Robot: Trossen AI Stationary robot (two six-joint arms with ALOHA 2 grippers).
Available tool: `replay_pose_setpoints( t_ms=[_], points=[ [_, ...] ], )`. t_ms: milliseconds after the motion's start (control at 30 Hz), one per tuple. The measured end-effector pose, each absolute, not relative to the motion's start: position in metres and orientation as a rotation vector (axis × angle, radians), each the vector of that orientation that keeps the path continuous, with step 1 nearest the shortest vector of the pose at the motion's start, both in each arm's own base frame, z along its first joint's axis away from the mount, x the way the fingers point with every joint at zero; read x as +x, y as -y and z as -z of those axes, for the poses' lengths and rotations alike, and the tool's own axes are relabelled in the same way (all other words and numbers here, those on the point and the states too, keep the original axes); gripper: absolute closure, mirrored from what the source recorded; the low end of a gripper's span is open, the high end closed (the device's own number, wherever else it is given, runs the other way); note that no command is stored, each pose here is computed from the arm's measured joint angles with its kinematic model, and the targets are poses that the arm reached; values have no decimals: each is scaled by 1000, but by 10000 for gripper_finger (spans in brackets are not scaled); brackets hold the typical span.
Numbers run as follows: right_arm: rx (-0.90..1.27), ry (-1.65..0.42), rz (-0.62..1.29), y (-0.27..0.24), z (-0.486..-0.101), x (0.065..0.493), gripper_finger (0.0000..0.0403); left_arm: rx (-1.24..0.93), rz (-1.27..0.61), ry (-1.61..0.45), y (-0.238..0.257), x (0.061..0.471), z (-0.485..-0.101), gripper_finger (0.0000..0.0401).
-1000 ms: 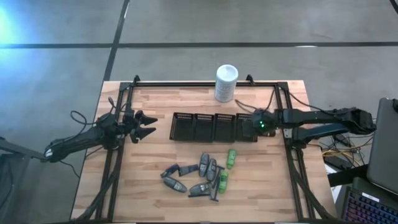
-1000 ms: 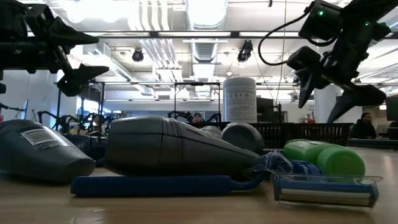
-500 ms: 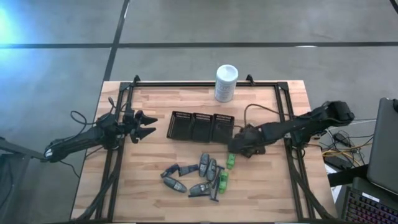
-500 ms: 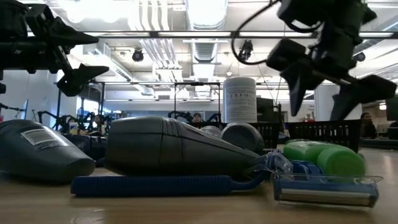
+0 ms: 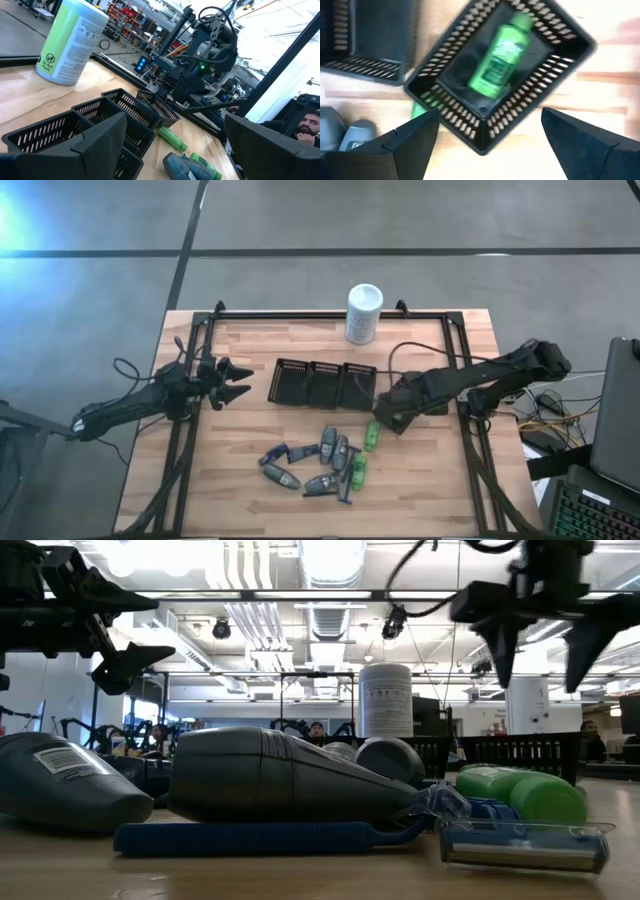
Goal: Pick & Place Travel size toiletries
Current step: Adjust the black bin on the table
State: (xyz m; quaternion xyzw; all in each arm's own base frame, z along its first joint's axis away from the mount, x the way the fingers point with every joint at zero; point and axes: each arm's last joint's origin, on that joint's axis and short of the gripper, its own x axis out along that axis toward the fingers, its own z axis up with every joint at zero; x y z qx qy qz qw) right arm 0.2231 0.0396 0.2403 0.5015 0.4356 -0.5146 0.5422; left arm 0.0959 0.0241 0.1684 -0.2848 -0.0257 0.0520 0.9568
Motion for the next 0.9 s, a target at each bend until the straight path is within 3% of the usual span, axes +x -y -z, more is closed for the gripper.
replay_pose_setpoints(
  t_ms=[300, 900],
  points=[
    [1433, -888, 1311, -33, -217, 162, 117, -578, -106, 52, -24, 96, -168, 59],
    [1481, -798, 1349, -3, -159, 150, 287, -578, -106, 52, -24, 96, -168, 59]
  ],
)
